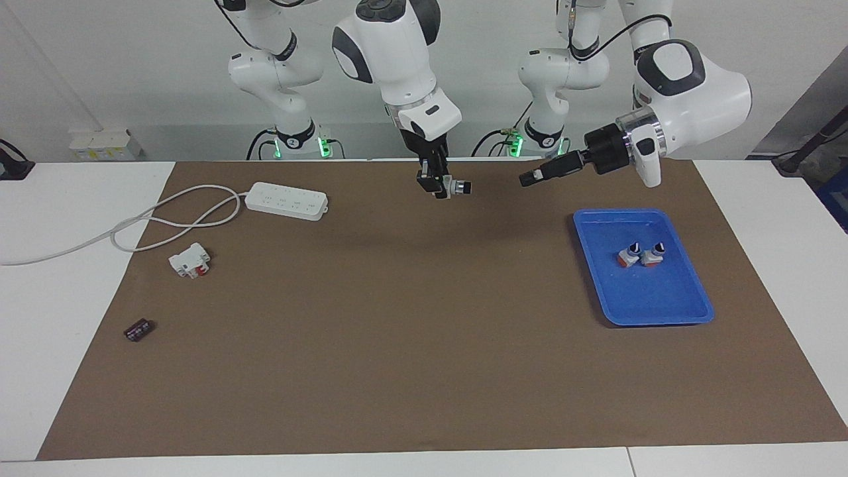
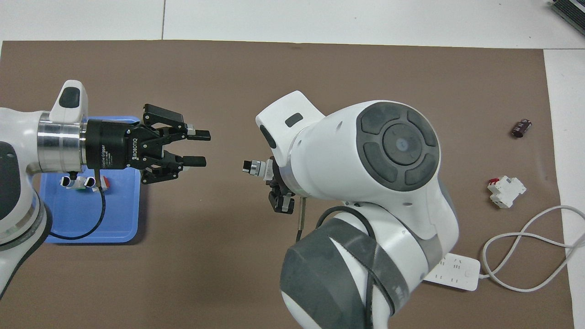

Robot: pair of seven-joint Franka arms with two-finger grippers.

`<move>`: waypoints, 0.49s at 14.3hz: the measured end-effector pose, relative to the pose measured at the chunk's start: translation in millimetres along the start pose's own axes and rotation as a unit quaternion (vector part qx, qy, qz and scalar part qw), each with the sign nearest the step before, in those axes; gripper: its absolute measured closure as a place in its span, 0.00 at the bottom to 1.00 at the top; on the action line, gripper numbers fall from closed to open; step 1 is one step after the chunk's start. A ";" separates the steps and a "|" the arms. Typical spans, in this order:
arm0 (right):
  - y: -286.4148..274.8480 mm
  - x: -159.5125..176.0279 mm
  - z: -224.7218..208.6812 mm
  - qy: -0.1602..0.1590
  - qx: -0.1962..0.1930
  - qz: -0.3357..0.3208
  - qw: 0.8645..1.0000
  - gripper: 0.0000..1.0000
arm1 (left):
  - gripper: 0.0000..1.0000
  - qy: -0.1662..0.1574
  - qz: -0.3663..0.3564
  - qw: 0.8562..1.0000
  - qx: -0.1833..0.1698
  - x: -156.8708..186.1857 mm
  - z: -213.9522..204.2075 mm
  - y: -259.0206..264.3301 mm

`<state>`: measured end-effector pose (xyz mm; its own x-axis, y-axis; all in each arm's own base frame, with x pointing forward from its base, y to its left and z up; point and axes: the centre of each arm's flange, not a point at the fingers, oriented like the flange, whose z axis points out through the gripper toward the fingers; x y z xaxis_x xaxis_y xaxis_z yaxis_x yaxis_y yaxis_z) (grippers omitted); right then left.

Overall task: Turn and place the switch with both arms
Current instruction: 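Hold the switch up with the right gripper while the left gripper reaches toward it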

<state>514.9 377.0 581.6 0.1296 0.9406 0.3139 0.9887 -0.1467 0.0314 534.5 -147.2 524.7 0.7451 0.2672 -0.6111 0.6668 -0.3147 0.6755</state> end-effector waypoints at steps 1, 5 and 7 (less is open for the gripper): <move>0.3 0.2 0.7 0.000 0.001 -0.010 1.000 0.59 | 0.46 0.000 -0.004 1.000 -0.005 -1.4 4.8 1.3; -0.2 2.6 3.0 0.003 0.005 -0.039 0.999 0.59 | 0.49 -0.007 -0.012 1.000 -0.009 -13.0 31.7 6.7; -0.9 3.6 3.1 0.004 0.005 -0.045 0.999 0.59 | 0.51 -0.005 -0.018 1.000 -0.018 -16.0 46.1 6.1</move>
<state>514.7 381.5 579.8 0.0405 0.9473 0.3179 0.9970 -0.0593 0.0496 526.1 -195.4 519.5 0.7207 0.2684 -0.6392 0.6932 -0.2712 0.6678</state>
